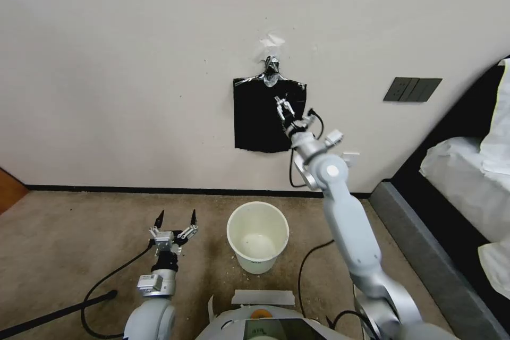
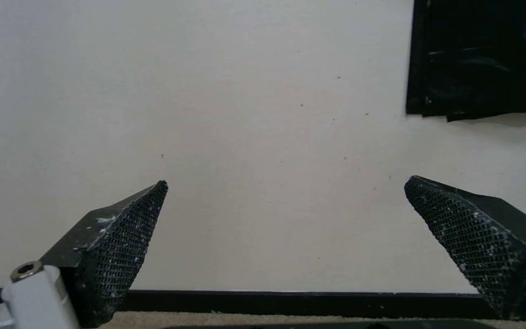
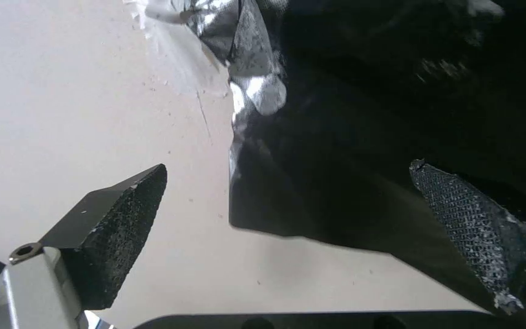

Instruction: Place a trash bag onto the trash bin.

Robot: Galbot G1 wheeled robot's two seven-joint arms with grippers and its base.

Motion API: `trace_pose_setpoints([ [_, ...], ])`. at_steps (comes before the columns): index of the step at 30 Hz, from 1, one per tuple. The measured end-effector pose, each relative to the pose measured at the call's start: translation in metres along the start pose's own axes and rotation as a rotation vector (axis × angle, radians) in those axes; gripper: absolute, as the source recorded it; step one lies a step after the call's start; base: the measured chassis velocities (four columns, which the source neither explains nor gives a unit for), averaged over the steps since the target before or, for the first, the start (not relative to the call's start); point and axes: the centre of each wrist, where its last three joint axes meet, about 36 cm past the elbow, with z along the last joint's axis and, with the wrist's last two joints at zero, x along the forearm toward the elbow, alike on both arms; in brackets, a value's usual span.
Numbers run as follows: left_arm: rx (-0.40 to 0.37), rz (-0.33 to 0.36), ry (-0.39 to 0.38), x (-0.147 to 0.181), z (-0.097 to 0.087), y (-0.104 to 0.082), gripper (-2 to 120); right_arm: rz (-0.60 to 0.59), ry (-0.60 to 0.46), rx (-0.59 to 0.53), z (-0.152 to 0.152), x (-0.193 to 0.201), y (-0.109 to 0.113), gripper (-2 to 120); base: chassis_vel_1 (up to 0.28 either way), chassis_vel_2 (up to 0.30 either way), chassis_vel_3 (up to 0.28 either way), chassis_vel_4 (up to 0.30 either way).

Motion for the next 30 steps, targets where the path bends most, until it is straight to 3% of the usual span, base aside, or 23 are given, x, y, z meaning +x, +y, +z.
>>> trace_pose_setpoints([
  [20, 0.013, -0.035, 0.013, -0.003, 0.005, 0.016, 100, -0.076, -0.047, 0.044, -0.009, -0.052, 0.027, 100, 0.000, 0.000, 0.000, 0.000],
  [28, 0.014, -0.035, 0.000, -0.005, 0.000, 0.019, 100, -0.079, -0.049, 0.049, -0.009, -0.056, 0.027, 80, 0.000, 0.000, 0.000, 0.000],
  [30, 0.015, -0.035, 0.000, -0.005, -0.001, 0.019, 100, -0.076, -0.052, 0.048, -0.010, -0.057, 0.026, 70, 0.000, 0.000, 0.000, 0.000],
])
